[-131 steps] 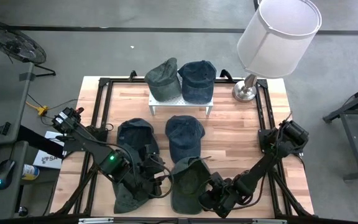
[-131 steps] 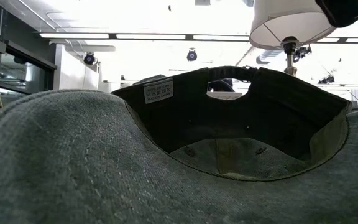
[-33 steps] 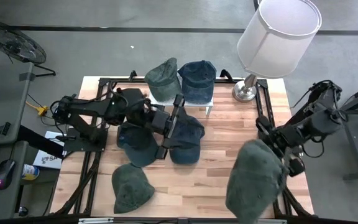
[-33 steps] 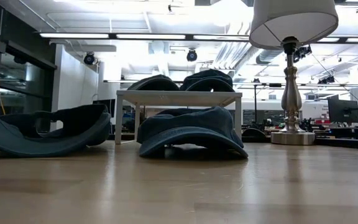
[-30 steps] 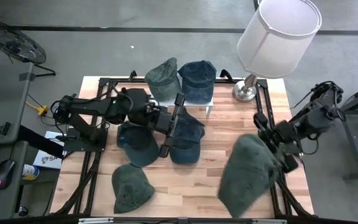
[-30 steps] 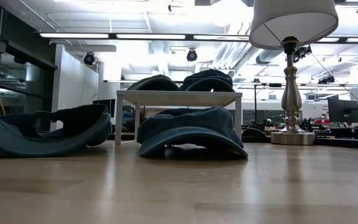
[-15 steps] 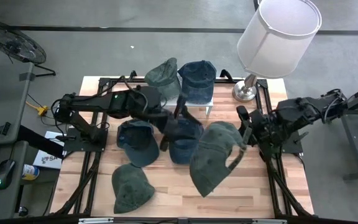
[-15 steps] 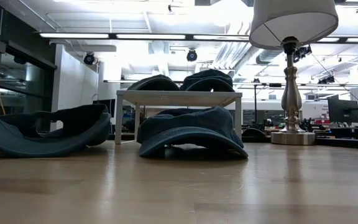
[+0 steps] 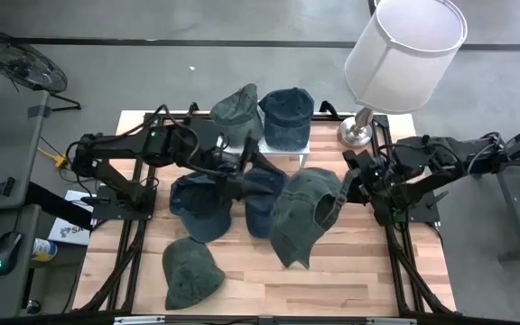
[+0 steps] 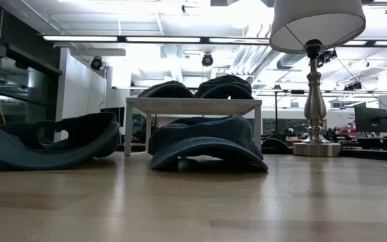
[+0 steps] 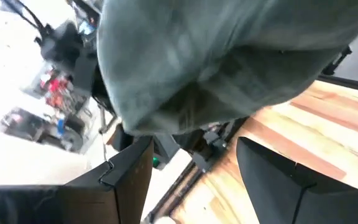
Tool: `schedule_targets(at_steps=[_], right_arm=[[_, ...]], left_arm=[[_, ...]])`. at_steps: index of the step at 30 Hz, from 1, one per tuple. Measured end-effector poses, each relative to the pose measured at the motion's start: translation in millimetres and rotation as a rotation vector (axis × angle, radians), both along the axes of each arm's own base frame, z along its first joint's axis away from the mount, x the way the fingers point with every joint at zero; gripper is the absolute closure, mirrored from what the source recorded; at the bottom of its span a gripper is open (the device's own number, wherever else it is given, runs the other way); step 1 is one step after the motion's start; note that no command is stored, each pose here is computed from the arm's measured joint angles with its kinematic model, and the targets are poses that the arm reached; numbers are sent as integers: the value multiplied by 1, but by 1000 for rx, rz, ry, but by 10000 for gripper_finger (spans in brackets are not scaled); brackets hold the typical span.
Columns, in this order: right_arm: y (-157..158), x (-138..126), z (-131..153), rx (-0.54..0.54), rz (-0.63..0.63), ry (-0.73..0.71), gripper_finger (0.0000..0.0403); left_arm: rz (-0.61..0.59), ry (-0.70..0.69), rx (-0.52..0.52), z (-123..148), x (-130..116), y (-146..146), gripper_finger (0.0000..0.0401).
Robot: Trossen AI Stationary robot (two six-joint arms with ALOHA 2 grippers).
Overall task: Pick & Place hat
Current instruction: Stack the right gray cap on top of the gray cap on the shelf
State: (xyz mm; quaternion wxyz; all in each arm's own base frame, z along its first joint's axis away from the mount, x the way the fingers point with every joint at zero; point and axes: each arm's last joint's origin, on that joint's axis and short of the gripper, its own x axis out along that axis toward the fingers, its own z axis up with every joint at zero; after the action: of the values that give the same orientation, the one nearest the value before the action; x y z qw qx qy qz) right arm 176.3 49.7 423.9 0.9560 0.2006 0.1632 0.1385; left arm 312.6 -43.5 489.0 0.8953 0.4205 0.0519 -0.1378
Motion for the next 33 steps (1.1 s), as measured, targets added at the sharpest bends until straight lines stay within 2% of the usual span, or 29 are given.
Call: schedule_targets(at_steps=[5,15,24,33], right_arm=[[-4,1,0,25,2,9,400],[-9,2,-1,48,-18,28,400],[-10,21,-11,75,13,98,400],[-11,28,-13,78,27,94,400]], left_arm=[[-61,-9,67,3,-7,0,174],[-94,-34,203,2,-7,0,174],[-131,-62,246,2,-6,-1,174],[-196,13,240,-7,-6,-9,174]])
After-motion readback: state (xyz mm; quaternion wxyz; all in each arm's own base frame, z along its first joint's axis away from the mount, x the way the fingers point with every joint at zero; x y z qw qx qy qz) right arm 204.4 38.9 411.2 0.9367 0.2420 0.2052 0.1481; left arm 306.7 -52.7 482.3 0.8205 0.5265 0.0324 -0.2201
